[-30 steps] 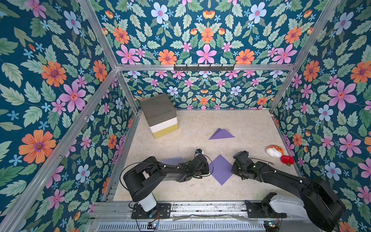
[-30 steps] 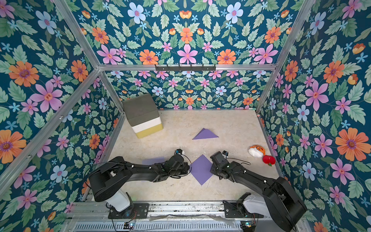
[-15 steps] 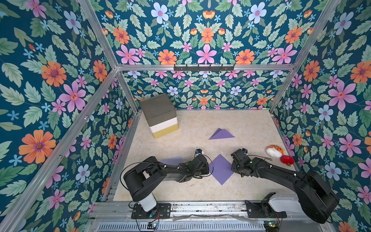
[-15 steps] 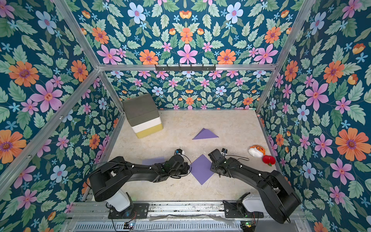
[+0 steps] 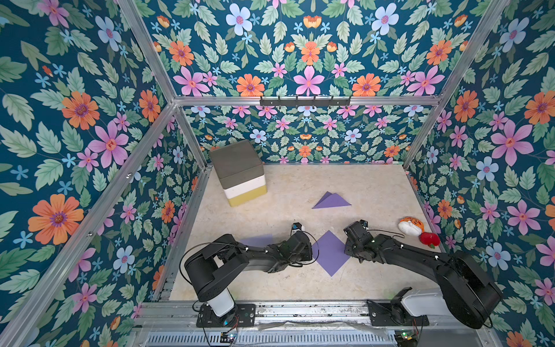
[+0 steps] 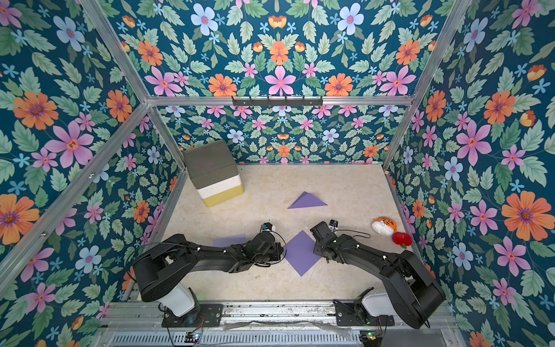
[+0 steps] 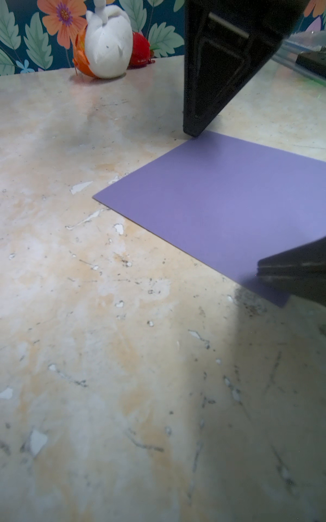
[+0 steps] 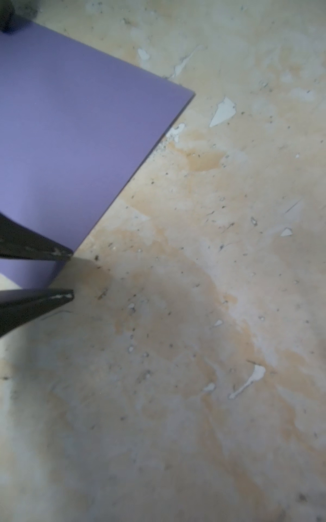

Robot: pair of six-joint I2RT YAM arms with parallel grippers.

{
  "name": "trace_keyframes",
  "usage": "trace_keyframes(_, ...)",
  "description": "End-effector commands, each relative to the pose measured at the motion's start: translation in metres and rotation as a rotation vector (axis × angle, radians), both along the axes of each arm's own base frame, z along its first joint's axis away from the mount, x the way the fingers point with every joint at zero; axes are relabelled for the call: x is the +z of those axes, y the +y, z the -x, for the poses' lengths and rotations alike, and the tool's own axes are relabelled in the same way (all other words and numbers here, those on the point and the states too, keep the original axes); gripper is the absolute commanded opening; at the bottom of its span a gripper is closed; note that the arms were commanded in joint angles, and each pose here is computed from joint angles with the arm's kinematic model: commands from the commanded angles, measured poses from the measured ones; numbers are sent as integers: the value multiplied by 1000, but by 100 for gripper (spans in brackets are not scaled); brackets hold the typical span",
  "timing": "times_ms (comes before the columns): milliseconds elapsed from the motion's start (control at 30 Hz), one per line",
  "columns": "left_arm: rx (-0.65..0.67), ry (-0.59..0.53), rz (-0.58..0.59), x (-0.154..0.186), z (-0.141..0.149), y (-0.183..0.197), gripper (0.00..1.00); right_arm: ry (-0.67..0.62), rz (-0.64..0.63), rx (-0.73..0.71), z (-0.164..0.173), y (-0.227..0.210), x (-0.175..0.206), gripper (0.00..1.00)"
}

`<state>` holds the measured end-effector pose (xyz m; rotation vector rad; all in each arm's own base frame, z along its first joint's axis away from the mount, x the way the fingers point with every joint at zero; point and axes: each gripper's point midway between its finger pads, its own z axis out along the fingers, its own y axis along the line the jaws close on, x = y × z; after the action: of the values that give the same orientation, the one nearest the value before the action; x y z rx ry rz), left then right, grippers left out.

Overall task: Fold the square paper diagonally
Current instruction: Fold the paper at the center of the board.

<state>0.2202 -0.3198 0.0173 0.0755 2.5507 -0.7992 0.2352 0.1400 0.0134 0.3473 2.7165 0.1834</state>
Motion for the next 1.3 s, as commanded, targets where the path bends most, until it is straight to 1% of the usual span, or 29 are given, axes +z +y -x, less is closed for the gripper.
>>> trace_keyframes(0,10,68,-153,-28,14,30,0,101,-26,49,19,6,-11,22)
trace_keyframes(67,12,67,-154,-28,14,30,0,106,-13,51,21,3,-12,22)
trace_keyframes(233,12,67,-154,-28,13,30,0,105,50,50,22,-8,-10,27)
trace_keyframes(633,16,65,-157,-28,13,31,0,126,93,93,27,-9,-3,28)
trace_keyframes(867,17,67,-158,-29,13,31,0,143,113,89,31,-13,-8,32)
trace_keyframes(1033,20,66,-159,-29,13,32,0,151,111,99,31,-10,-8,32)
trace_keyframes(1200,22,66,-158,-29,13,32,0,164,180,95,34,-18,-9,32)
trace_keyframes(1267,22,64,-156,-28,12,31,0,168,179,99,35,-18,-9,32)
